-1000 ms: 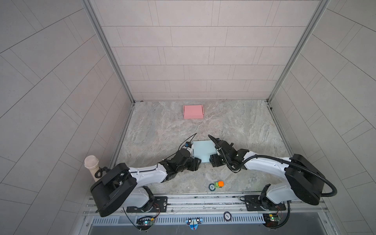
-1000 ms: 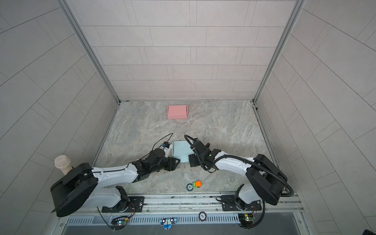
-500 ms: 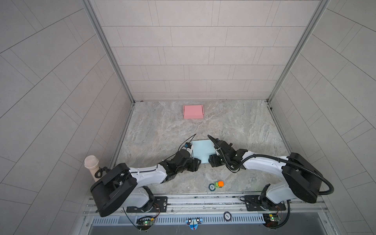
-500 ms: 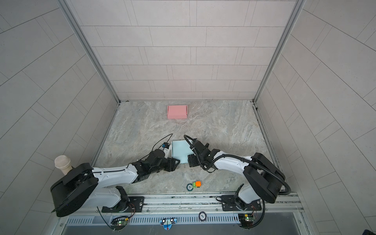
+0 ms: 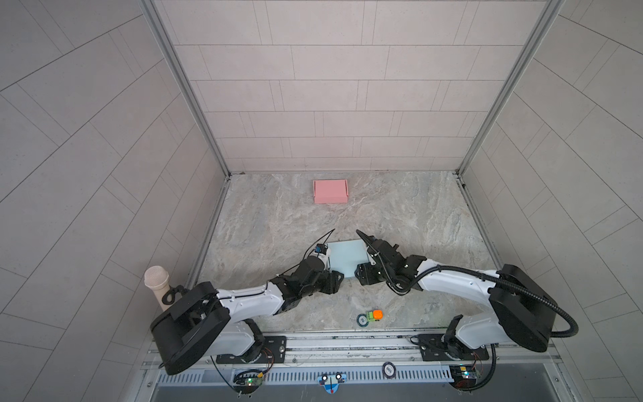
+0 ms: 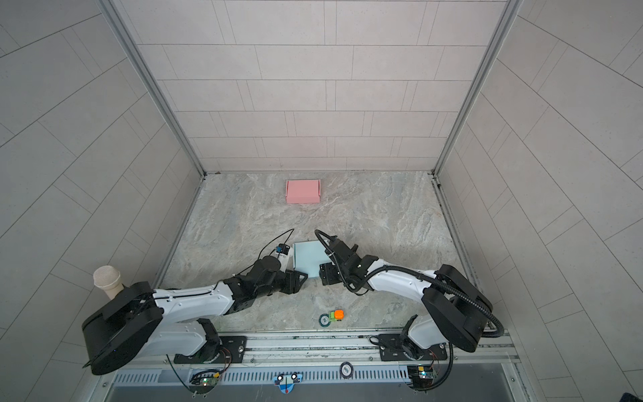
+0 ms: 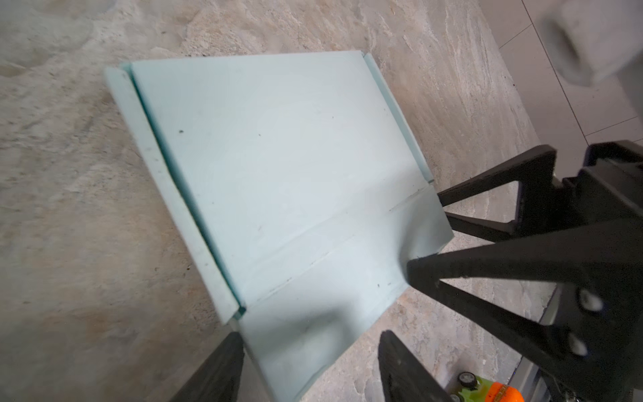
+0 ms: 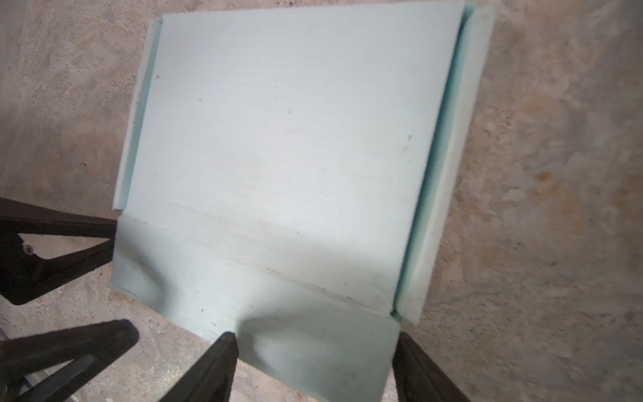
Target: Fold the paper box
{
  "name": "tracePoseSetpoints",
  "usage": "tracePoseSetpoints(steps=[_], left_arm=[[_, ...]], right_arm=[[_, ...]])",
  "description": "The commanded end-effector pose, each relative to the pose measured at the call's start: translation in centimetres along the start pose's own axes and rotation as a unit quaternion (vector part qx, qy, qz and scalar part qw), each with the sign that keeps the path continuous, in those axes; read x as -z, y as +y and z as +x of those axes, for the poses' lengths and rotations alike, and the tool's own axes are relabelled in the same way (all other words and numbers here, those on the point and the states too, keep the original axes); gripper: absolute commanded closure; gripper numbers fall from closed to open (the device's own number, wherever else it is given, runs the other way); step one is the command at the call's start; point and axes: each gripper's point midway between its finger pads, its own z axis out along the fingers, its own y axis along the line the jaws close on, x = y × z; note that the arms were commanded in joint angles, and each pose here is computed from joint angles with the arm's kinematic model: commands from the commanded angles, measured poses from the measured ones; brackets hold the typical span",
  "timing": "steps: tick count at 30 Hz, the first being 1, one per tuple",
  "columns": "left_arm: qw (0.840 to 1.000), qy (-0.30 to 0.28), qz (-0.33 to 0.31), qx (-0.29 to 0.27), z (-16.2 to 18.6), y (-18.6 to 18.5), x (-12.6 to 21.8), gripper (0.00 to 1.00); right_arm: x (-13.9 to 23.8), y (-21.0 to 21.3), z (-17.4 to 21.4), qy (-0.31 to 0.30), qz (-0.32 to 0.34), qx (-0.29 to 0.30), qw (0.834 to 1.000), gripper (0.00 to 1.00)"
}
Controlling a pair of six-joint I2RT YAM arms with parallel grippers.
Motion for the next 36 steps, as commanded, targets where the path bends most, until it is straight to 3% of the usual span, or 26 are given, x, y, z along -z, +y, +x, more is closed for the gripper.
tracePoseSetpoints(steps=[1,12,20,36], left_arm=[[1.000,-0.004,0.004,0.000,0.0,-0.2,0.3,0.35],[1.000,0.000,-0.003,-0.002,0.2,-0.1,0.1,0.35],[1.000,0.011,-0.003,-0.001,0.8,0.1,-0.5,0.37],[0.999,0.009,-0.028,-0.014,0.6,0.9,-0.5,0.41]], right_arm=[[1.0,1.4,-1.0,-0.014,-0.021,-0.002,1.000,0.28],[0.1,0.6,-0.8,-0.010,-0.001,-0.003,1.000,0.30],[-0.8,0.1,-0.6,-0.008,0.010,-0.005,1.000,0.41],[-1.4,-1.0,-0.4,-0.008,0.029,-0.005,1.000,0.42]])
